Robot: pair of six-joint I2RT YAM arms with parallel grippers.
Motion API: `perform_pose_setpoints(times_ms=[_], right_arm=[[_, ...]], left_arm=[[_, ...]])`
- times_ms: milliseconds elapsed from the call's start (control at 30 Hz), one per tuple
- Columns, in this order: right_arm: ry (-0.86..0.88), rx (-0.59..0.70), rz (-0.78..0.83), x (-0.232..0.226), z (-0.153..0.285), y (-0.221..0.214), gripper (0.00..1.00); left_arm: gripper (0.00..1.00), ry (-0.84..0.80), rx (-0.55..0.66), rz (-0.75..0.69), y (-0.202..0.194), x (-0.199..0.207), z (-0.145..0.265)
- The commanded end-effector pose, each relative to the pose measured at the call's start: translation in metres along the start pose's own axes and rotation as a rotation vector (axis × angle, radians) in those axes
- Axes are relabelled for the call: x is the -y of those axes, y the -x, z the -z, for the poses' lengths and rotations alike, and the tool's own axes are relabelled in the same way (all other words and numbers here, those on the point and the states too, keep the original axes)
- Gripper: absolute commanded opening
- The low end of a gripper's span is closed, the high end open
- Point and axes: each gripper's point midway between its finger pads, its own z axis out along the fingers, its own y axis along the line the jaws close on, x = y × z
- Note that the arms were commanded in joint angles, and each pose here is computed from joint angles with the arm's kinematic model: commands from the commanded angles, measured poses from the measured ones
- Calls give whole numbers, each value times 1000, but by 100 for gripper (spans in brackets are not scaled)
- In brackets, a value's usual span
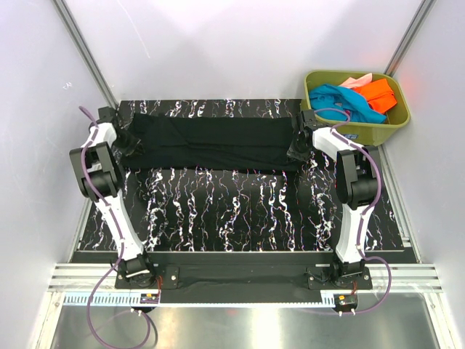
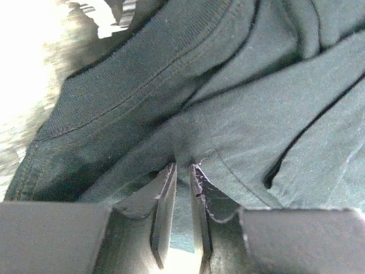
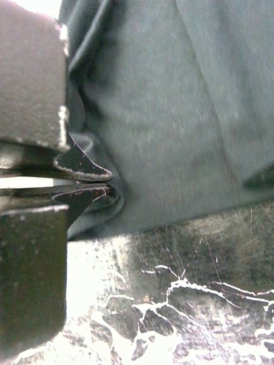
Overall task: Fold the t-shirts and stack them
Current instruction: Fold the tshirt
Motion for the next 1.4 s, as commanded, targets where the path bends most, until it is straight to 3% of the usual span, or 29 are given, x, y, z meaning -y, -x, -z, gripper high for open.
perform_pose_setpoints(times_ms=[0, 100, 233, 467, 933, 1200, 1367], right_arm=[[7, 118, 39, 2, 18, 28, 5], [13, 105, 52, 0, 21, 19, 6], [27, 93, 87, -10, 26, 4, 6], [55, 91, 131, -29, 31, -11, 6], [75, 149, 197, -70, 20, 44, 5], [102, 115, 193, -76, 5, 42, 5], [118, 106, 178, -77, 1, 38, 5]], left_arm=[[23, 247, -99, 99, -13, -86, 10], [19, 292, -145, 113, -29, -118, 22], [18, 353, -105, 144, -34, -168, 52], [21, 344, -64, 98, -47, -181, 77], [46, 101, 25, 62, -62, -121, 109], [64, -139, 16, 40, -80, -60, 126], [63, -147, -68, 10, -101, -44, 104]])
